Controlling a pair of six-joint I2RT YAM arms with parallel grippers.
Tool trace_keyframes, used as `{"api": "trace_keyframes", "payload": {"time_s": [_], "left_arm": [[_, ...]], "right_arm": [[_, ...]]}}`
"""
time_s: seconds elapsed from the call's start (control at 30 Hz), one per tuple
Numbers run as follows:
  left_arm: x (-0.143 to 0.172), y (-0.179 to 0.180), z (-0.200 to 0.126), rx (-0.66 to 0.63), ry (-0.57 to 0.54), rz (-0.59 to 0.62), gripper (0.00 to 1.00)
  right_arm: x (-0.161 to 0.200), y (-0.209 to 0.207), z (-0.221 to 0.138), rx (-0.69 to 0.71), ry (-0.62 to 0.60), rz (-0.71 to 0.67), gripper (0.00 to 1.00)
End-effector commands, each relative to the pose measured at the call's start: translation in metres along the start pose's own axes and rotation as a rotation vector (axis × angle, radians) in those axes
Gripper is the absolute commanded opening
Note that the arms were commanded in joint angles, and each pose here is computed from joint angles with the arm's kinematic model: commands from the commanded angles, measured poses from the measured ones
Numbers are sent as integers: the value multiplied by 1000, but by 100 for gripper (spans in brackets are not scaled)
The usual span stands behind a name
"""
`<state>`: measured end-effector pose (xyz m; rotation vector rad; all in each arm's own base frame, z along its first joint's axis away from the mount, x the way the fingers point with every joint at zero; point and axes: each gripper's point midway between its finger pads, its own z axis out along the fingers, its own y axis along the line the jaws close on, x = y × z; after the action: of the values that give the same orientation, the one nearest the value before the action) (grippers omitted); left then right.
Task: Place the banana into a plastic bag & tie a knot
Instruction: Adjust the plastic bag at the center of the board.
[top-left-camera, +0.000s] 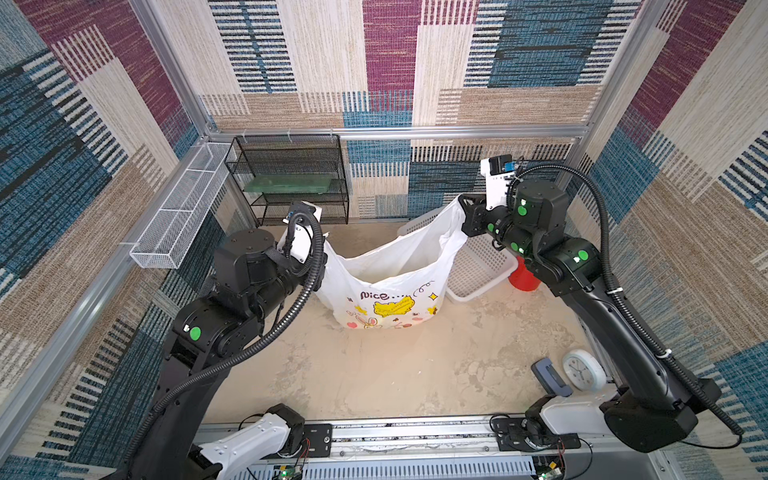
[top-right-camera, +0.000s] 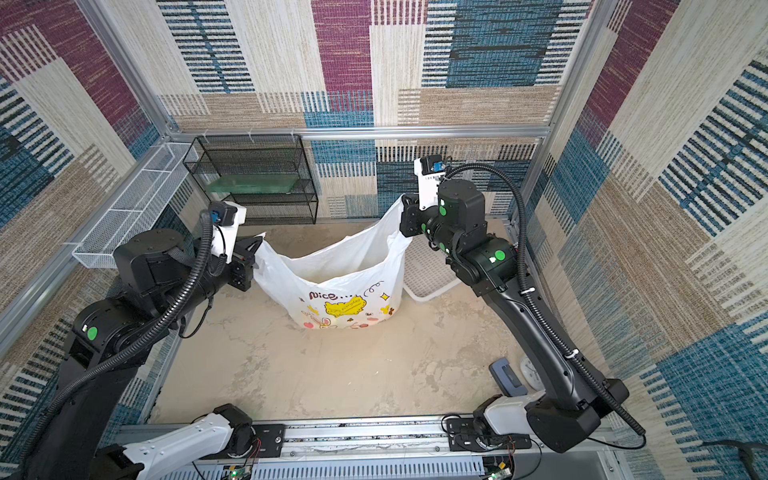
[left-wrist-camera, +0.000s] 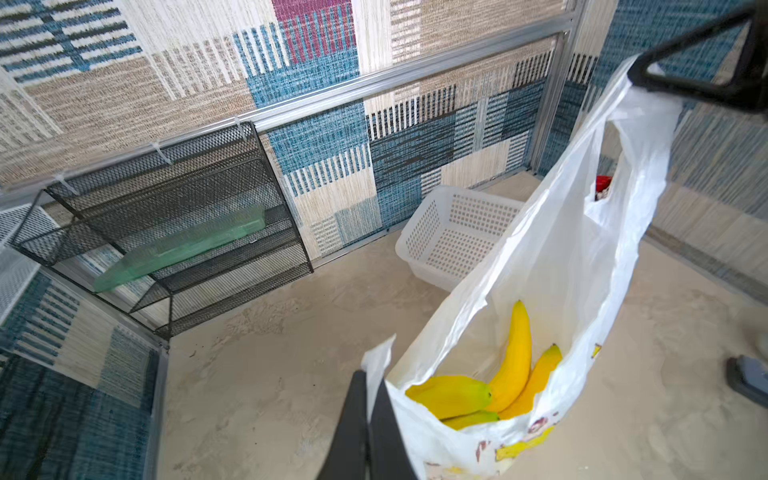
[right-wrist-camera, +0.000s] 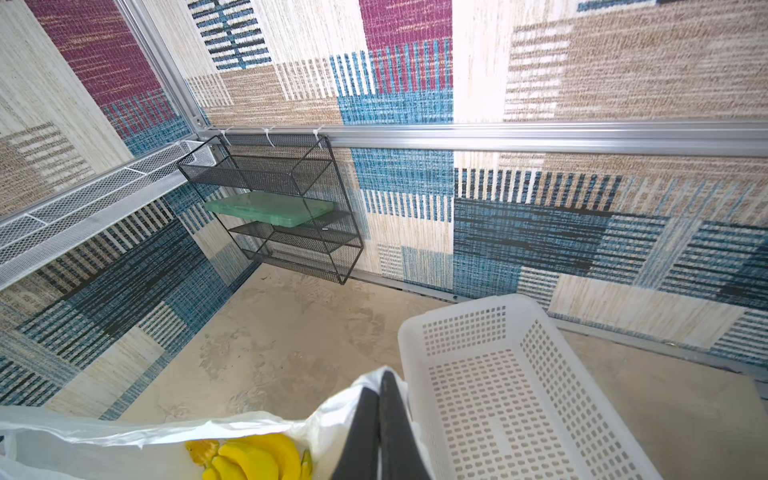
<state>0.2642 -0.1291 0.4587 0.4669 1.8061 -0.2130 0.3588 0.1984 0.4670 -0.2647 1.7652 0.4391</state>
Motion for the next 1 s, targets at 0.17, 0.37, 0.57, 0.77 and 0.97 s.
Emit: {"api": "trace_keyframes", "payload": {"time_s": [0.17,0.37,0.57,0.77,0.97], "left_arm": [[22,-15,30,106,84,-240,0],[32,-14,34,109,181,-318,0],[38,-17,34,128,215,-397,0],[43,-17,36,127,246,-445,0],[42,-16,37,120,259,-495,0]], "right_arm": [[45,21,37,-135,71,-33,0],[33,36,39,-151,40,-65,53],[13,112,-38,-254,-338,-269,93],[63,184,-48,-479,-442,-288,96],[76,226,1,-508,-407,-144,96]]}}
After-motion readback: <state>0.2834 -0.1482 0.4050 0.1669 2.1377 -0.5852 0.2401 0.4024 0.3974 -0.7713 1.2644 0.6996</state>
